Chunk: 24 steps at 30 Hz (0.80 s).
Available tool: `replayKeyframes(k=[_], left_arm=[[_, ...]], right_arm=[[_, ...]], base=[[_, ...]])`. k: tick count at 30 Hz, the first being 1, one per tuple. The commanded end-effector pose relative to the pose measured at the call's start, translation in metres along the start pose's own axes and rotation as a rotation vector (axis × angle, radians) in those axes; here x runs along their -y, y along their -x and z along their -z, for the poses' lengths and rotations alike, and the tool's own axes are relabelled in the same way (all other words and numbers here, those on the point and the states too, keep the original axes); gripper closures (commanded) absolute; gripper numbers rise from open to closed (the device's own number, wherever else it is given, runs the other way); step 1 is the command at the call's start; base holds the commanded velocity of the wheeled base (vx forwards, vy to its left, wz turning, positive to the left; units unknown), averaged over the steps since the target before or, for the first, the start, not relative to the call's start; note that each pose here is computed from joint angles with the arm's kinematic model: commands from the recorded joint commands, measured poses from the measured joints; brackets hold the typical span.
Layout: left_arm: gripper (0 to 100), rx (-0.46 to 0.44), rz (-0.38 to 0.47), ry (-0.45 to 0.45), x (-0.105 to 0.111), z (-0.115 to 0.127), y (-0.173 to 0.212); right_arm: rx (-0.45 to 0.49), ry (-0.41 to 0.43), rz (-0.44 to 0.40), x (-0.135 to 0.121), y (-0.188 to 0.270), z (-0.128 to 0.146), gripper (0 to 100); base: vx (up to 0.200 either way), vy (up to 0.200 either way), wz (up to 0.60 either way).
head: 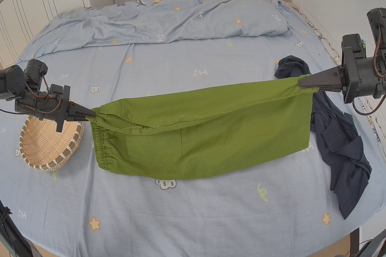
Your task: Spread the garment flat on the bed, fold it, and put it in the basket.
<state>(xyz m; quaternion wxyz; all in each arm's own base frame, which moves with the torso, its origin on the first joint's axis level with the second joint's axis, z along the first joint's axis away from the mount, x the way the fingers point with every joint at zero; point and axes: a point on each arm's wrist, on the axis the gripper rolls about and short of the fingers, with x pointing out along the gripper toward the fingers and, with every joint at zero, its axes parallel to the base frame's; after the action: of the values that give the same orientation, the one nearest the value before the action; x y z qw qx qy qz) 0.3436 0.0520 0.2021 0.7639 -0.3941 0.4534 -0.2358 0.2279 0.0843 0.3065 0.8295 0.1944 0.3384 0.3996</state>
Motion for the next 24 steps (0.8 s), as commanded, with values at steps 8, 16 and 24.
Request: replayKeyframes(k=[8,16,24], left_arm=[[100,0.006,-0.002,0.000,-0.002,-0.003,0.000],[100,0.004,0.000,-0.001,-0.001,-0.003,-0.001],[100,0.015,0.003,-0.015,-0.001,-0.005,-0.001]], right_arm=[[0.006,-0.034,0.036,0.028,-0.018,-0.010,100],[0.041,-0.059,0.071,0.079,-0.051,-0.027,100],[0.079,-0.055,0.091,0.114,-0.071,-0.047,100]], base=[[0.000,0.000,0.00],[0.000,0.000,0.00],[0.000,0.000,0.00]])
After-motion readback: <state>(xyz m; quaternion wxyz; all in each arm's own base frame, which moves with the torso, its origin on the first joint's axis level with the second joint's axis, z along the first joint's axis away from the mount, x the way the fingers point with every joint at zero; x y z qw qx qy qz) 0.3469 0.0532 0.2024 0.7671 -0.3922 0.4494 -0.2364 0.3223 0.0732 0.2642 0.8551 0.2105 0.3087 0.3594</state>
